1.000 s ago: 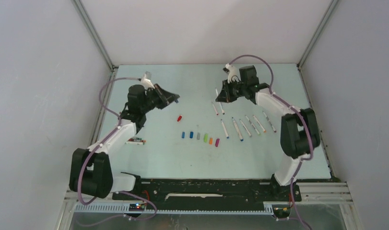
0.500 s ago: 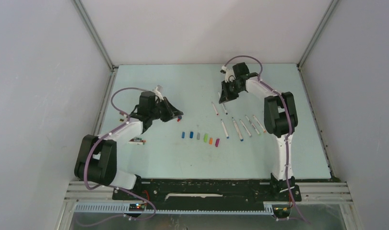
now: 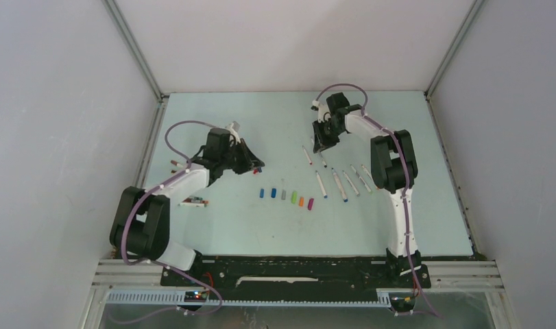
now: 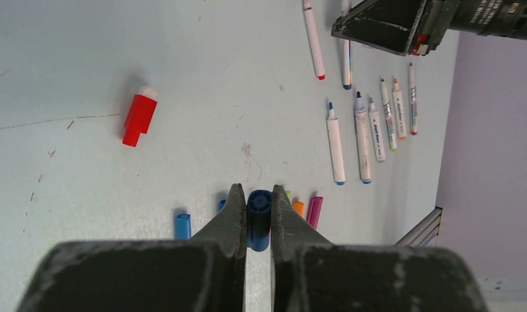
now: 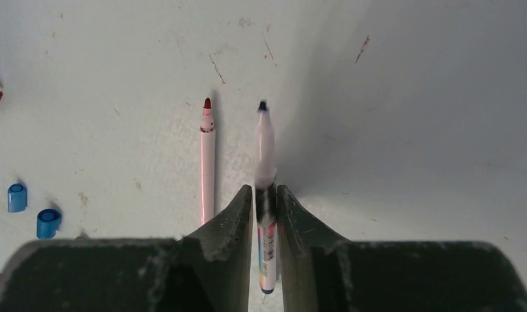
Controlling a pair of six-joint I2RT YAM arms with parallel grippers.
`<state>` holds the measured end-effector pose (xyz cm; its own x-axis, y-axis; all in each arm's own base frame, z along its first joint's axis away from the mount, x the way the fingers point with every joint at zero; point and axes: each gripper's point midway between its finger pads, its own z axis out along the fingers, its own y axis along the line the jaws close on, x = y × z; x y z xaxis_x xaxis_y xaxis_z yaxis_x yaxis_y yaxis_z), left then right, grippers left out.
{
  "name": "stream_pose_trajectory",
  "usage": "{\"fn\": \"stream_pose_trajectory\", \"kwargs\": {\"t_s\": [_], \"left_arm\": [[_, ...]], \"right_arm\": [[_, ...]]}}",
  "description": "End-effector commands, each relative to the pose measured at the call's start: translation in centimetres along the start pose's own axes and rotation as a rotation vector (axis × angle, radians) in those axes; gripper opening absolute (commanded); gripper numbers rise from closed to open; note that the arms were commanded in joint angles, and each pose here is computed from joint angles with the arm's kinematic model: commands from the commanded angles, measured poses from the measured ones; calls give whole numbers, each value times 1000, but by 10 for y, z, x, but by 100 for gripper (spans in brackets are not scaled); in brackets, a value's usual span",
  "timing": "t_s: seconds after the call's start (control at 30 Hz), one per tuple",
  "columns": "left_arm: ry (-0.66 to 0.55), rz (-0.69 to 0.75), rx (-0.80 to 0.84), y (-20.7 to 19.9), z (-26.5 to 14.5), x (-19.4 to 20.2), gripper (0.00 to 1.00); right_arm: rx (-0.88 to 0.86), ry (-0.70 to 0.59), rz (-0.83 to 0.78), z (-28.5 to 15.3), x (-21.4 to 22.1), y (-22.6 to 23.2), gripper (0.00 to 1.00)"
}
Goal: Open the pen caps
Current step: Place the pen at the center of the board, then place the pen cap at the center of the board.
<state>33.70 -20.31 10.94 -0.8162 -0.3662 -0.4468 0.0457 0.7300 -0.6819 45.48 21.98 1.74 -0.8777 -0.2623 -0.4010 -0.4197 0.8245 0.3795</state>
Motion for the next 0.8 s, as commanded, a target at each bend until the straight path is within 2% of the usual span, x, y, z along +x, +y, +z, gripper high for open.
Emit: {"fn": "stream_pose_trajectory", "kwargs": {"t_s": [0.0,0.13,0.33,0.5,0.63,0.77], "left_arm": [[-19,76,-23,-14,1,-15,0],[6,102,-59,-14,6,-11,1],[34,152,-120,-15,12,-11,1],[59,211,-228,-9,18,-12,2],[94,244,-312,-3,30,-12,2],[122,268,-390,6,42,-12,2]], "right_arm": [[24,-27,-27,-7,-14,0,23],[15,-50,-31,-20,-20,3,30],[-34,-98,-47,-50,-26,21,32],[-181,-153,-172,-100,-20,60,33],[-289,-216,-324,-147,-3,88,40],[-345,-264,-411,-171,27,101,48]]}}
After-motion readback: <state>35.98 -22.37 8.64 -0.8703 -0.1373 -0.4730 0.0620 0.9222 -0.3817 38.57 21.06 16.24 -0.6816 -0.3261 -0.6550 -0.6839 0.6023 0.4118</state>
